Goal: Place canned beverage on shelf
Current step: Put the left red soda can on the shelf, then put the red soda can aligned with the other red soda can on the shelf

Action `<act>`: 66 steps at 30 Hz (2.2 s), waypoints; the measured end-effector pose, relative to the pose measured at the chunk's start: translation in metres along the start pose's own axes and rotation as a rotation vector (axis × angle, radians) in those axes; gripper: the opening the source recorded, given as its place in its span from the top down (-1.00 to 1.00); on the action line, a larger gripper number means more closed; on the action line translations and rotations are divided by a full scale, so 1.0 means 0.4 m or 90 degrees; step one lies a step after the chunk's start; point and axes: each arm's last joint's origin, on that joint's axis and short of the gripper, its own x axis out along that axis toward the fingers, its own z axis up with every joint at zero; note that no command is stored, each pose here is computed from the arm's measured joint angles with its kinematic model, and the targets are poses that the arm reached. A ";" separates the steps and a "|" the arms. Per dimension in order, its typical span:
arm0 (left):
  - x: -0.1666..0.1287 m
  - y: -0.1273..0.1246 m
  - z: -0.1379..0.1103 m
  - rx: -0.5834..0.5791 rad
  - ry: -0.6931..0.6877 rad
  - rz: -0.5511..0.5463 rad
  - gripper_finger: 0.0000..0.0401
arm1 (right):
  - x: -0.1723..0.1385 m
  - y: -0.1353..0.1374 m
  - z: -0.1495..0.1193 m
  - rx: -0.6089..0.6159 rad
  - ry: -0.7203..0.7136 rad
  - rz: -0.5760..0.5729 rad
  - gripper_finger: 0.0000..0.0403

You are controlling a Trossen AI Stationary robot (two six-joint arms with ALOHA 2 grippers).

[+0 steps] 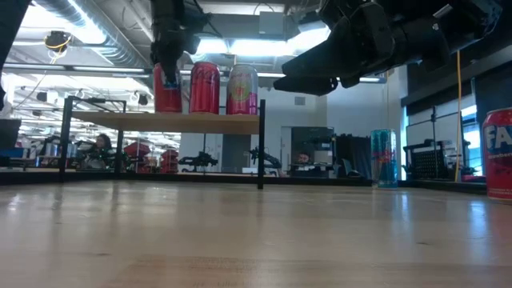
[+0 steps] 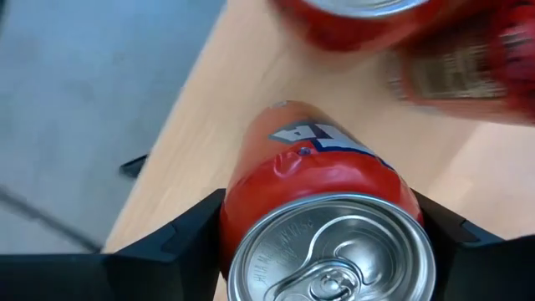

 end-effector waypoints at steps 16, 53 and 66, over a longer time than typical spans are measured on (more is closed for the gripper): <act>0.014 -0.026 0.010 0.044 0.016 0.012 -0.24 | 0.000 0.002 -0.007 -0.015 0.017 0.018 -0.74; -0.015 -0.034 -0.032 0.108 -0.024 0.063 -0.59 | 0.000 0.003 -0.004 -0.030 0.009 0.030 -0.74; -0.081 -0.041 -0.036 0.129 -0.149 0.124 -0.59 | 0.000 0.003 -0.003 -0.034 0.007 0.029 -0.74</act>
